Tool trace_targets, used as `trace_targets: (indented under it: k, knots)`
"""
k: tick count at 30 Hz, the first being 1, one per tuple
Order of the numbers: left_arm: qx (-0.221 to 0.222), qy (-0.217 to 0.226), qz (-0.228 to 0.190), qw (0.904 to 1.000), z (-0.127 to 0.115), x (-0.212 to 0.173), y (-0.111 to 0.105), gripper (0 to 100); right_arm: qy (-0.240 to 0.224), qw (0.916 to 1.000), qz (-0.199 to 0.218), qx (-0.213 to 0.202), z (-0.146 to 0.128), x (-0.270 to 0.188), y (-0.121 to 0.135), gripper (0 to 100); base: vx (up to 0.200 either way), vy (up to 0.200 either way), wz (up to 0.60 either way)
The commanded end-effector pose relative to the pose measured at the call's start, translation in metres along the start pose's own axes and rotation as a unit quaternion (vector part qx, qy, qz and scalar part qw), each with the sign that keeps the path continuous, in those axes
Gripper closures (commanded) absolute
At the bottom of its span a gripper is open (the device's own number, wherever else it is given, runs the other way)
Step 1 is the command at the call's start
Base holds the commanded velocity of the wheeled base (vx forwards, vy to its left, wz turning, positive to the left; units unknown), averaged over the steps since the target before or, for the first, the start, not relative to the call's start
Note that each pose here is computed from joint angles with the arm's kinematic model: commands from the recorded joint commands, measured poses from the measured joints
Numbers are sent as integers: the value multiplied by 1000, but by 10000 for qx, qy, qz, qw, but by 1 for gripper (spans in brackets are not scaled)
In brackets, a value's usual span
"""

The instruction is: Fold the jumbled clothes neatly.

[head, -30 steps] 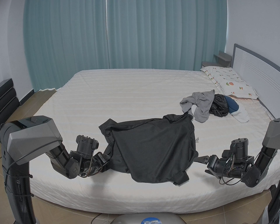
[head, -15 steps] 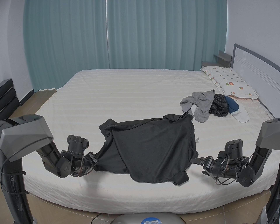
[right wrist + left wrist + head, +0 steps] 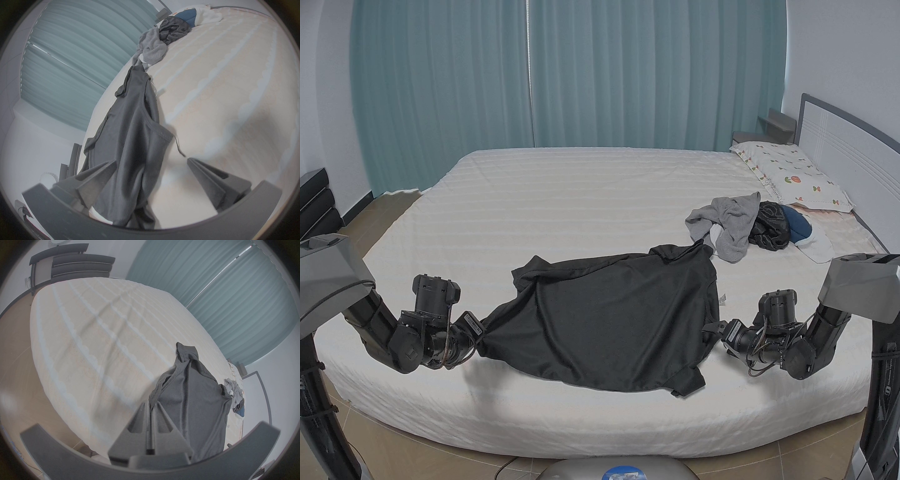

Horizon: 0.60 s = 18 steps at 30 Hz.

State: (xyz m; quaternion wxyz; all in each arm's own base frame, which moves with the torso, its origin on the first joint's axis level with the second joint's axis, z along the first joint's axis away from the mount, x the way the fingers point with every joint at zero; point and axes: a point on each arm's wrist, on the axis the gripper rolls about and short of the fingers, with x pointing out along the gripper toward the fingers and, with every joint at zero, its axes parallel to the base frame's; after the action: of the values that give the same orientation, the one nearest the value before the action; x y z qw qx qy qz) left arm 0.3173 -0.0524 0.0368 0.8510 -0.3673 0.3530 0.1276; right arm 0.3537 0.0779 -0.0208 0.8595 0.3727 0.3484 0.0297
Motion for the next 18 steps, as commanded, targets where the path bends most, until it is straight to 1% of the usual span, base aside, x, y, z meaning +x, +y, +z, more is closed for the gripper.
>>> trace_targets:
  k: [1, 4, 5, 10, 12, 15, 18]
  knots:
    - [-5, -19, -19, 10000, 1, -2, -1, 100, -75, 9999, -67, 87, 7, 11, -6, 100, 0, 0, 0]
    - [-7, -44, -39, 10000, 2, -4, -1, 100, -217, 9997, -37, 92, 13, 7, -2, 100, 0, 0, 0]
    - [-11, -82, -77, 9999, 3, -6, -3, 100, -367, 9993, 9, 111, 22, 4, 0, 100, 0, 0, 0]
    - [-58, -172, -70, 9998, 8, -5, -2, 100, -660, 9976, 126, 136, 44, 0, 7, 100, 0, 0, 0]
    - [-129, -270, -26, 9996, 14, -3, 0, 100, -810, 9964, 182, 157, 59, -3, 14, 100, 0, 0, 0]
    - [-230, -439, 18, 9988, 23, -1, 2, 100, -914, 9955, 188, 188, 75, -4, 19, 100, 0, 0, 0]
    - [-302, -505, 84, 9982, 27, 3, 5, 100, -1044, 9941, 229, 199, 89, -4, 24, 100, 0, 0, 0]
